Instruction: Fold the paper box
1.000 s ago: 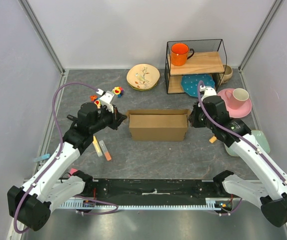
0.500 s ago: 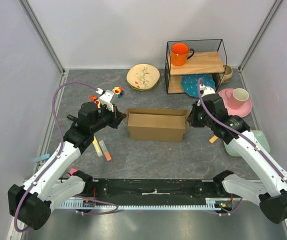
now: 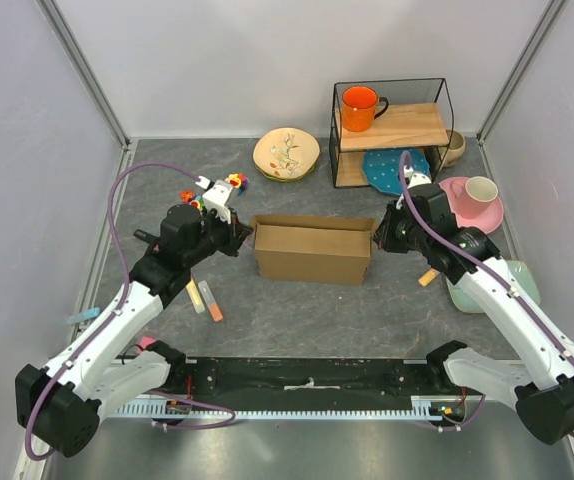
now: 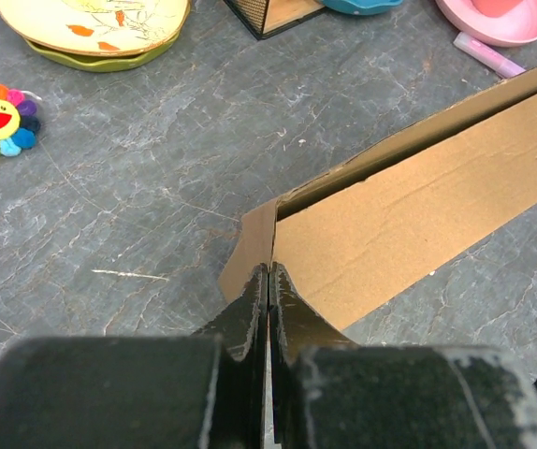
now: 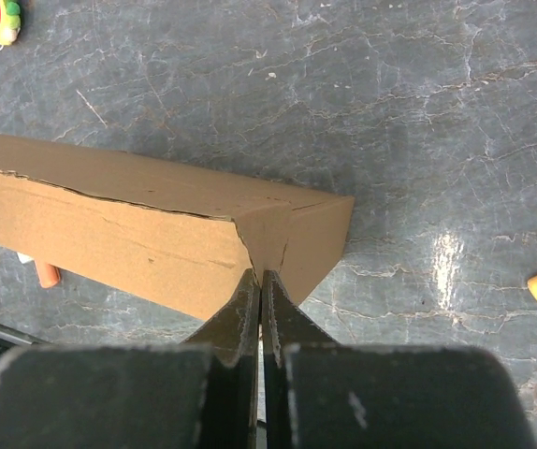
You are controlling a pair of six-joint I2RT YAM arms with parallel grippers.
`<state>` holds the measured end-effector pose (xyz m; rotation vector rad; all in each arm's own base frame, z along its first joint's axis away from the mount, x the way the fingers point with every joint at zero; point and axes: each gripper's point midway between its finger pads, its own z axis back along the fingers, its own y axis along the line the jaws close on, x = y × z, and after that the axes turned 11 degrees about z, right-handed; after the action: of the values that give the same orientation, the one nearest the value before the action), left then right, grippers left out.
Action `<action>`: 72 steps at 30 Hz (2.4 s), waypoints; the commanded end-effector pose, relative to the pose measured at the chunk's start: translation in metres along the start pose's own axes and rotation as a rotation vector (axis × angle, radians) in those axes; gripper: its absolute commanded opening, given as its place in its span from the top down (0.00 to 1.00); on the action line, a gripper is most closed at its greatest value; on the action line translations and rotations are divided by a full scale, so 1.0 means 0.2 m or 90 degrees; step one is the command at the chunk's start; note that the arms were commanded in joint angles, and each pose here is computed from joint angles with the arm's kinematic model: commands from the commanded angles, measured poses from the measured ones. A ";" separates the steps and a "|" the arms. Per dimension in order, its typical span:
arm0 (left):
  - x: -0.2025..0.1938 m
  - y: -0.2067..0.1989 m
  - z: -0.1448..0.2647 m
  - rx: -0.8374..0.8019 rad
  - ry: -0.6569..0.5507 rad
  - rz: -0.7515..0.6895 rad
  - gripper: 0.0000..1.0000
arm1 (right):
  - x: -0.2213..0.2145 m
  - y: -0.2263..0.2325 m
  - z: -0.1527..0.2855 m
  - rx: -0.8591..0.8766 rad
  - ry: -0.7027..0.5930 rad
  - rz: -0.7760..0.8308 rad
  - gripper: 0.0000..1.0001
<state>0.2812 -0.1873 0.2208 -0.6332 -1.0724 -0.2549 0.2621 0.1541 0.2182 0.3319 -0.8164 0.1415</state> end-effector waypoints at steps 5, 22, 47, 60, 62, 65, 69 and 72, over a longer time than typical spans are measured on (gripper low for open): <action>-0.02 0.01 -0.02 0.011 0.018 -0.040 0.98 | 0.13 0.11 0.03 0.069 -0.030 -0.036 1.00; -0.02 -0.01 -0.03 0.009 0.019 -0.044 0.98 | 0.08 0.06 -0.02 0.060 -0.017 -0.033 1.00; 0.14 -0.20 -0.01 -0.042 0.030 0.118 0.98 | -0.08 -0.08 -0.09 -0.004 -0.019 0.018 1.00; 0.00 -0.10 -0.02 0.005 0.063 0.111 0.82 | -0.08 -0.08 -0.09 -0.013 -0.022 0.030 1.00; -0.01 -0.09 -0.02 0.009 0.066 0.104 0.81 | -0.08 -0.08 -0.09 -0.013 -0.023 0.031 1.00; -0.03 -0.05 -0.02 0.028 0.070 0.096 0.79 | -0.09 -0.08 -0.09 -0.014 -0.020 0.032 1.00; -0.05 0.00 -0.02 0.058 0.064 0.084 0.74 | -0.09 -0.08 -0.09 -0.014 -0.021 0.032 1.00; -0.05 0.02 -0.01 0.069 0.060 0.075 0.72 | -0.09 -0.08 -0.09 -0.015 -0.022 0.033 1.00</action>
<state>0.2805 -0.1936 0.2081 -0.6165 -0.9076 -0.1022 0.2782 0.1501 0.2103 0.3270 -0.9350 0.1663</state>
